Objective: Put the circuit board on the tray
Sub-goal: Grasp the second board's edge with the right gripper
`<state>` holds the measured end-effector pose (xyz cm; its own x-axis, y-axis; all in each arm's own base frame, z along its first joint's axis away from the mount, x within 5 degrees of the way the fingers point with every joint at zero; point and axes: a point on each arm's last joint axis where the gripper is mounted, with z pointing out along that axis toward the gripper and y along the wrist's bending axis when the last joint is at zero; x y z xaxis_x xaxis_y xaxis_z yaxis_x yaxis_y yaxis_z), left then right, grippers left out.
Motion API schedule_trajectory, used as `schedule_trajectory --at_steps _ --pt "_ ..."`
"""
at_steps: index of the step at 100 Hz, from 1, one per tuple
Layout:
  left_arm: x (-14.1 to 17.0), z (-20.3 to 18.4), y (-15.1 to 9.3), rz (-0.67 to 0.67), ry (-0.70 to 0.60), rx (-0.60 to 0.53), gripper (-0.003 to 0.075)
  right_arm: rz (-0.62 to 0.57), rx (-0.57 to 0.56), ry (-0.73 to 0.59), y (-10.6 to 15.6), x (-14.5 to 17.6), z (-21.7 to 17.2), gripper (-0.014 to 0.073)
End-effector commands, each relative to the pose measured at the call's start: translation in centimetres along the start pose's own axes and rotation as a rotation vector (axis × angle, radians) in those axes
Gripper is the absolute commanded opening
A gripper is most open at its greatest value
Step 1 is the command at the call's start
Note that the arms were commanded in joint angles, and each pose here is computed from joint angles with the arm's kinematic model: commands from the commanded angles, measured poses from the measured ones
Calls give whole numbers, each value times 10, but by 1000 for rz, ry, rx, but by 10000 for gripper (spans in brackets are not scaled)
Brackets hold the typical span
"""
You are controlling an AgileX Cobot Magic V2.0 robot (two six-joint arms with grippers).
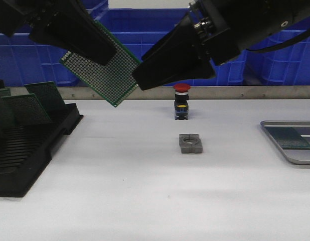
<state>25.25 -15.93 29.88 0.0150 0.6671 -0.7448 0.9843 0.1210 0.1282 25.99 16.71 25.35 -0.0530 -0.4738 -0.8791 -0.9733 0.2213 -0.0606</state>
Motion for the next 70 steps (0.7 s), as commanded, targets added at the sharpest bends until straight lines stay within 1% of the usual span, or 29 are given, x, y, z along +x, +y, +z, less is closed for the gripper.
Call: schedule_trajectory --at_steps 1,16,20,27,33,34,40,41,47,48,54,65,70 --pt "-19 -13 -4 7 -81 -27 -20 7 25 -104 -2 -19 -6 466" --pt "-19 -13 -4 7 -81 -27 -20 46 24 -111 -6 -14 0 461" --pt "-19 -13 -4 7 -81 -27 -20 51 22 -107 -7 -13 2 449" --pt "-19 -13 -4 7 -81 -27 -20 53 17 -107 -7 -12 2 397" --pt "-19 -13 -4 7 -81 -27 -20 53 16 -107 -7 -12 2 309" --pt "-19 -13 -4 7 -81 -27 -20 54 16 -108 -7 -12 2 309" --pt "-19 -13 -4 7 -81 -27 -20 53 14 -109 -7 -12 2 206" --pt "-19 -13 -4 7 -81 -27 -20 53 14 -109 -7 -12 2 206" --pt "-19 -13 -4 7 -81 -27 -20 53 11 -110 -7 -12 2 105" --pt "-19 -13 -4 7 -81 -27 -20 53 11 -110 -7 -12 2 105" --pt "-19 -13 -4 7 -81 -27 -20 53 11 -110 -7 -12 2 18" --pt "-19 -13 -4 7 -81 -27 -19 53 11 -110 -7 -12 2 -76" --pt "-19 -13 -4 7 -81 -27 -10 53 11 -110 -7 -12 2 -66"
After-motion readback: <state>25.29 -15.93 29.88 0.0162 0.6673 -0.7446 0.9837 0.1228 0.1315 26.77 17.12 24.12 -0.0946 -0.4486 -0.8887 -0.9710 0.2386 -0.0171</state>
